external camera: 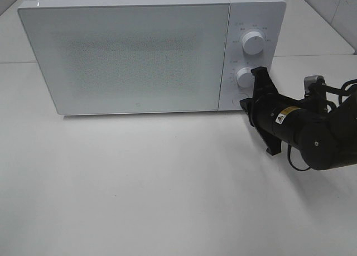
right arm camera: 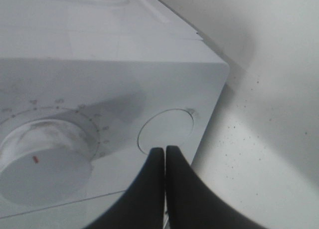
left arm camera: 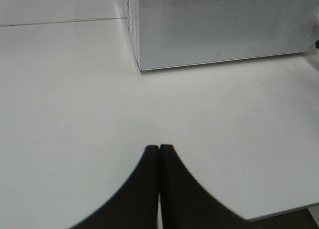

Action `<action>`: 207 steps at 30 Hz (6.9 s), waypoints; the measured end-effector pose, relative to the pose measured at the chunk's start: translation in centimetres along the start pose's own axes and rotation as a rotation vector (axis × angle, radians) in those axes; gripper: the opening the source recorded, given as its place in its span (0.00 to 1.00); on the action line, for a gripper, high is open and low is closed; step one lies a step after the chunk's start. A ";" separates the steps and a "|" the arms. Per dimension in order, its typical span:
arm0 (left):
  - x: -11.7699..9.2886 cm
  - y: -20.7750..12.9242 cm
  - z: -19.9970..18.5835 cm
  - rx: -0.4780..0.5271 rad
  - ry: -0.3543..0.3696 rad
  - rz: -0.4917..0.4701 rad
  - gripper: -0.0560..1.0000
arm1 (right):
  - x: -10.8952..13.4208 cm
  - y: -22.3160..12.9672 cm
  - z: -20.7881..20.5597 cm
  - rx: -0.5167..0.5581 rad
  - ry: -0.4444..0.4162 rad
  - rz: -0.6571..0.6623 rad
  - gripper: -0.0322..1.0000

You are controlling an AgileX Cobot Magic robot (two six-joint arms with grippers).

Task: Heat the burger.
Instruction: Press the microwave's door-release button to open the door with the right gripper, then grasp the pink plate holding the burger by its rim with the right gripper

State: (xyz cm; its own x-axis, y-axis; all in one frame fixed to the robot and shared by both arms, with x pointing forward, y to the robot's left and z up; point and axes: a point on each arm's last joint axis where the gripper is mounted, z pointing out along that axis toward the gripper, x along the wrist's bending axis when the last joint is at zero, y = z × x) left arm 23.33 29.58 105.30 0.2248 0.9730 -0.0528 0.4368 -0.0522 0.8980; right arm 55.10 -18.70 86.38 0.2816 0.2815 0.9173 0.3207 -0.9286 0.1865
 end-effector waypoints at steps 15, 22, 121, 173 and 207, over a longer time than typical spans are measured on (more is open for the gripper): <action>0.0 0.0 0.0 0.000 0.000 0.000 0.05 | 0.2 0.0 1.9 -0.015 0.017 0.029 0.04; 0.0 0.0 0.0 0.000 0.000 0.000 0.05 | 0.0 0.1 2.4 -0.036 -0.015 0.026 0.04; 0.0 0.0 0.0 -0.001 0.000 0.000 0.05 | 2.2 -1.9 -4.3 0.532 -0.025 -1.491 0.05; 0.0 0.0 0.0 -0.001 0.000 0.000 0.05 | 14.7 -10.4 -1.3 0.892 0.248 -1.986 0.66; 0.0 0.0 0.0 -0.001 0.000 0.000 0.05 | 15.2 -13.4 2.9 0.568 0.280 -2.550 0.66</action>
State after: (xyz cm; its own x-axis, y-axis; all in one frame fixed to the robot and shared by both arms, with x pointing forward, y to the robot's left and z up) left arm 23.33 29.58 105.31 0.2248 0.9730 -0.0528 0.4360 -0.0520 0.8985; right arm 57.69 -1.30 96.84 -0.7621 0.0748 -0.6431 -0.2051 0.9142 0.3494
